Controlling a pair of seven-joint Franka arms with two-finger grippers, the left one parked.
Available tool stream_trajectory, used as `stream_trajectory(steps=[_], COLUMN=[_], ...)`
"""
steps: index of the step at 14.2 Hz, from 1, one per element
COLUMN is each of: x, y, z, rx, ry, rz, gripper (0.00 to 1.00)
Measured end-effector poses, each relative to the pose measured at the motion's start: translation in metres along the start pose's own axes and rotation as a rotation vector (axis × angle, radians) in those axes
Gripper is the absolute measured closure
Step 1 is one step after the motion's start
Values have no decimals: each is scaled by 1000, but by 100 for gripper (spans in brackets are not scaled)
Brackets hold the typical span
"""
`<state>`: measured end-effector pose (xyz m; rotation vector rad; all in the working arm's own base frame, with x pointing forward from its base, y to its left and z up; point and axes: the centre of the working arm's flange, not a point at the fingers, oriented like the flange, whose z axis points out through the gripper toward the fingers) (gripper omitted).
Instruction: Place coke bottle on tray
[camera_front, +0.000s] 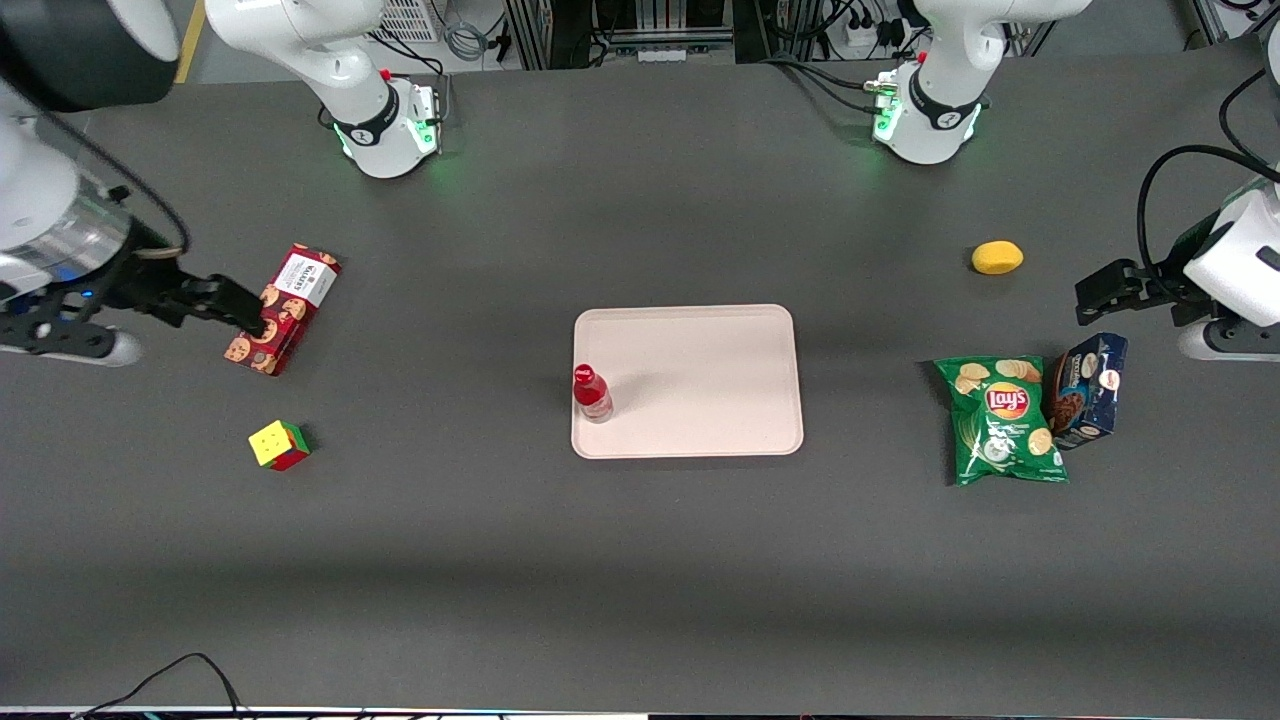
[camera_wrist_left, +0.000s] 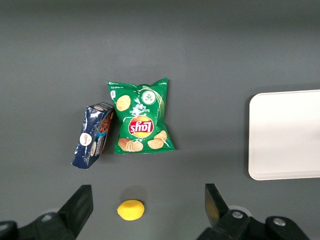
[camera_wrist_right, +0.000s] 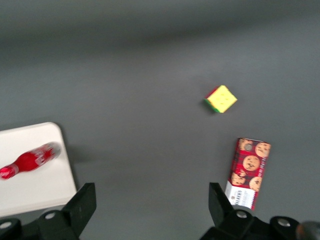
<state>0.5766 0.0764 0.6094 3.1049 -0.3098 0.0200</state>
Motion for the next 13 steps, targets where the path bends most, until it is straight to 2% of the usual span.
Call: stream_trajectory(steps=[6,13], x=[24,26], y=[98,115], z=[6,6], rx=[-10,-11], ry=[-13,-12], rz=[174,204], gripper=[0,0])
